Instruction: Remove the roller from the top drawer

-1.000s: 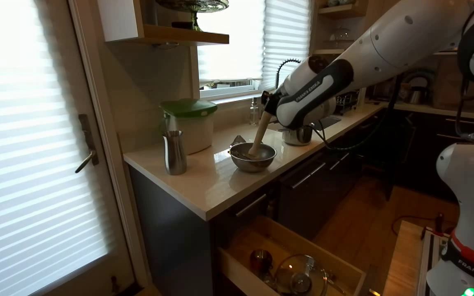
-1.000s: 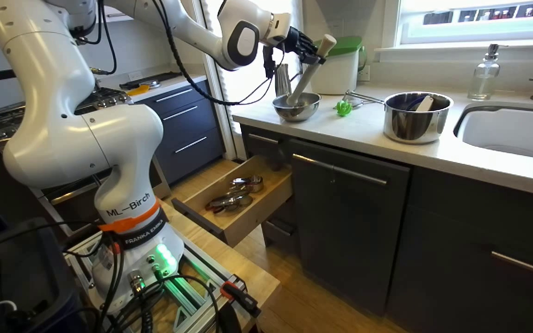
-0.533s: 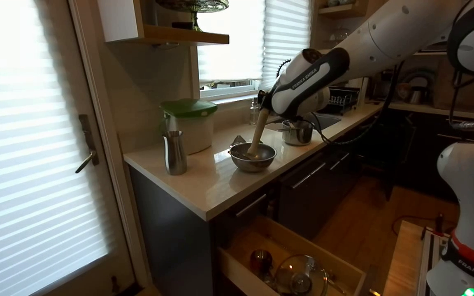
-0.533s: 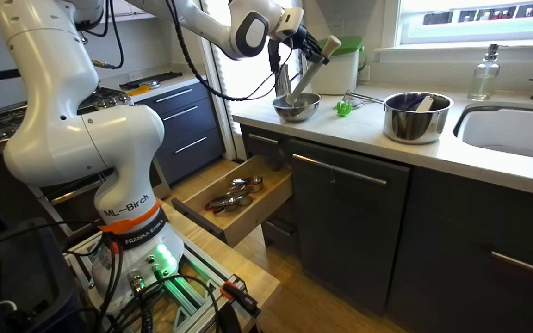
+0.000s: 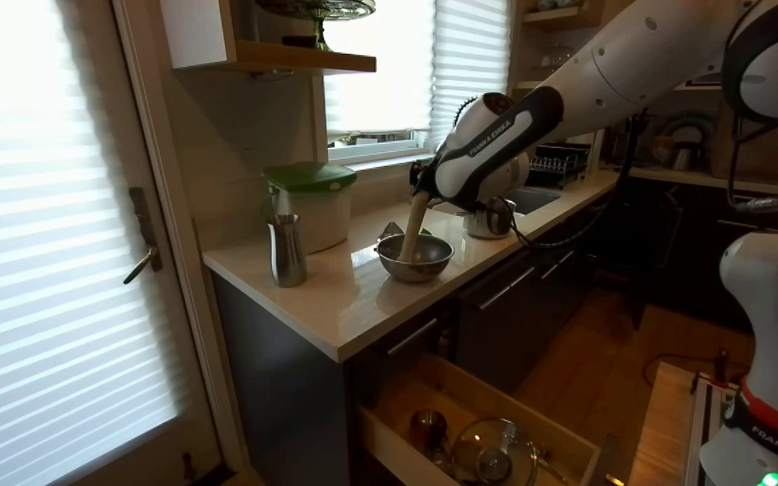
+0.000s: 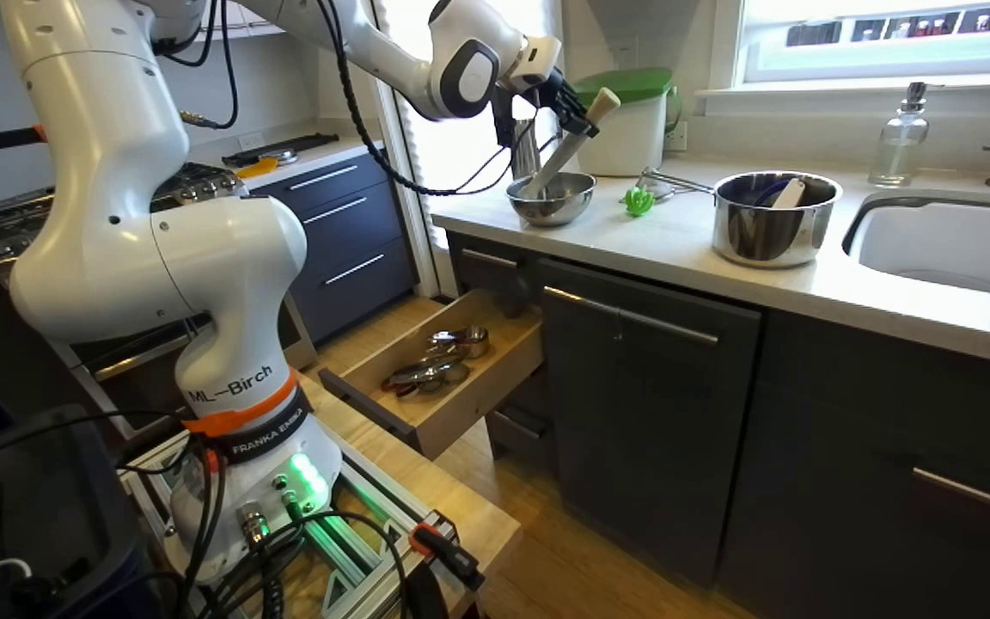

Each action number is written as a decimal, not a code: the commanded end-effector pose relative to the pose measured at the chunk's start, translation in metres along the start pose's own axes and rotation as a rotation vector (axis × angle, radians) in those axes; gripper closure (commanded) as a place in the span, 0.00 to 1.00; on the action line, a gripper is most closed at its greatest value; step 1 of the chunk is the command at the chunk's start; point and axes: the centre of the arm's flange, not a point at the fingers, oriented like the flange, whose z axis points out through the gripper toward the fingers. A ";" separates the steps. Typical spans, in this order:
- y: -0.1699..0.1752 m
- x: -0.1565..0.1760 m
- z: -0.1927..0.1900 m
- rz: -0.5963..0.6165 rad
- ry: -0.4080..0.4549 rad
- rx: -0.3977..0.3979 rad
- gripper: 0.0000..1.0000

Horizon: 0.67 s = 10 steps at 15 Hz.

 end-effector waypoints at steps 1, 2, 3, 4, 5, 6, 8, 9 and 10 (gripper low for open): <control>-0.004 0.029 0.027 -0.001 -0.039 -0.009 0.87; -0.006 0.036 0.031 0.000 -0.041 -0.008 0.87; -0.009 0.043 0.033 -0.002 -0.047 -0.006 0.87; -0.012 0.046 0.036 -0.013 -0.065 -0.012 0.87; -0.017 0.047 0.040 -0.043 -0.100 -0.019 0.87; -0.023 0.046 0.045 -0.069 -0.129 -0.031 0.87; -0.032 0.041 0.053 -0.101 -0.192 -0.039 0.87; -0.034 0.039 0.054 -0.120 -0.217 -0.048 0.87; -0.038 0.035 0.059 -0.138 -0.236 -0.052 0.87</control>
